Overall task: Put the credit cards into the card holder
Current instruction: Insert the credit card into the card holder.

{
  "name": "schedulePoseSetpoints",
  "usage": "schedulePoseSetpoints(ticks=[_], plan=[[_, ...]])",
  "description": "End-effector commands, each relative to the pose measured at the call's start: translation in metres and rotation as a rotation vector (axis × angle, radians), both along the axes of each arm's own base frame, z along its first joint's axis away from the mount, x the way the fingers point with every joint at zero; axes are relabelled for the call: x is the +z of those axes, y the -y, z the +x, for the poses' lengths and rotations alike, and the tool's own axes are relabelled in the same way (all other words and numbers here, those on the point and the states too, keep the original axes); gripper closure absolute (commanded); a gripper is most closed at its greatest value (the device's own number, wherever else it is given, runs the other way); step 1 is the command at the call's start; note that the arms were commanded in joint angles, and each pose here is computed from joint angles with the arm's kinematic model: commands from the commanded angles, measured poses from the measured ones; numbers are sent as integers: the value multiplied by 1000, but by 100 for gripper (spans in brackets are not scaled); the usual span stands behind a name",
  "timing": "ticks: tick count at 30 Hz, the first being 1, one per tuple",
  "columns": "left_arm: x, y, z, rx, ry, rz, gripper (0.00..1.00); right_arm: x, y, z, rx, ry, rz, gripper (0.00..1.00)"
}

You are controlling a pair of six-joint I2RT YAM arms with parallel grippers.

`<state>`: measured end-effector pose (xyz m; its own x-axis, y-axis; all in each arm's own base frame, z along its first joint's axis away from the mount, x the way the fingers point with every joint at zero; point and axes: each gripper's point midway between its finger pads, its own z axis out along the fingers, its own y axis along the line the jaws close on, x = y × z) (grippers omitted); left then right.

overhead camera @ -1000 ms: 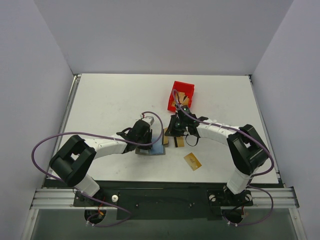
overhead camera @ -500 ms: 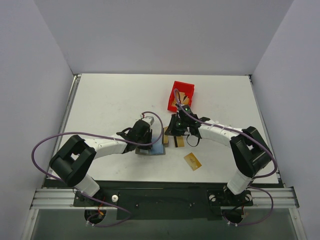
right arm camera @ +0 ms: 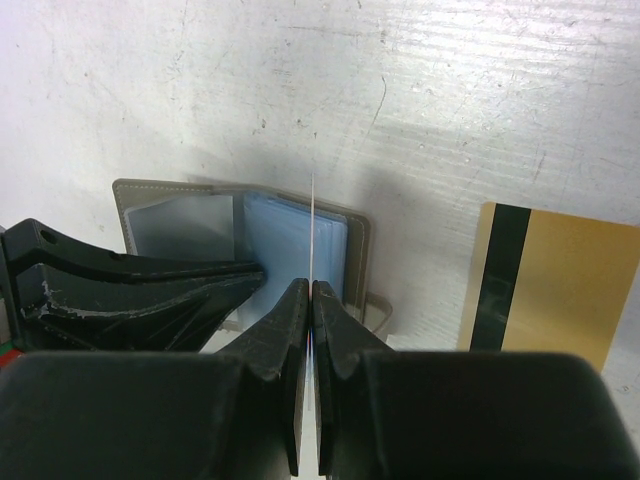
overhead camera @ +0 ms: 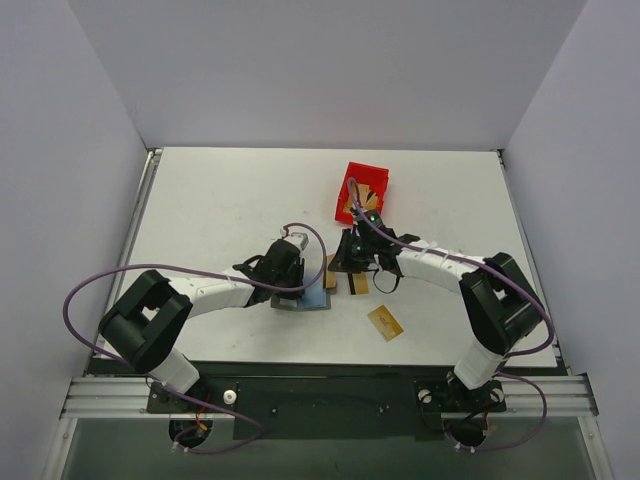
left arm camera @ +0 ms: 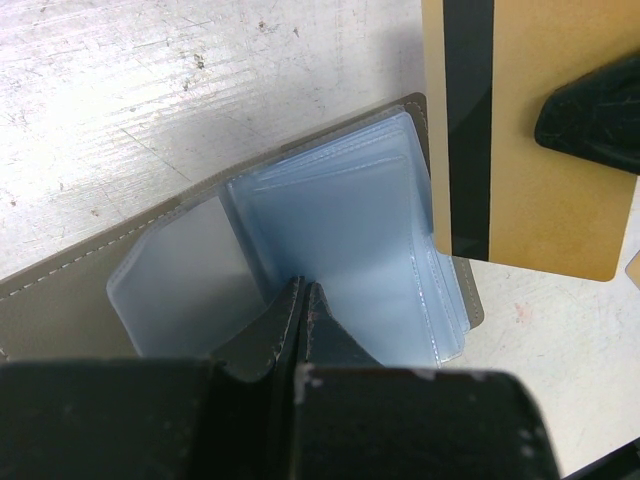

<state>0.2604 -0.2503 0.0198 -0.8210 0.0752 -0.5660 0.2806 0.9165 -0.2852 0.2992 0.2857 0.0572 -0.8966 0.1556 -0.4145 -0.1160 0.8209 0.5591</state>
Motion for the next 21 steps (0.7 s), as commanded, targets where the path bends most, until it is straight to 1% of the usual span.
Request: schedulePoseSetpoints(ticks=[1,21], plan=[[-30,-26,-26,-7,-116,121,100,9,-9,5,15,18,21,100],[-29,-26,-25,-7,-115,121,100,-9,-8,4,19,-16,-2,100]])
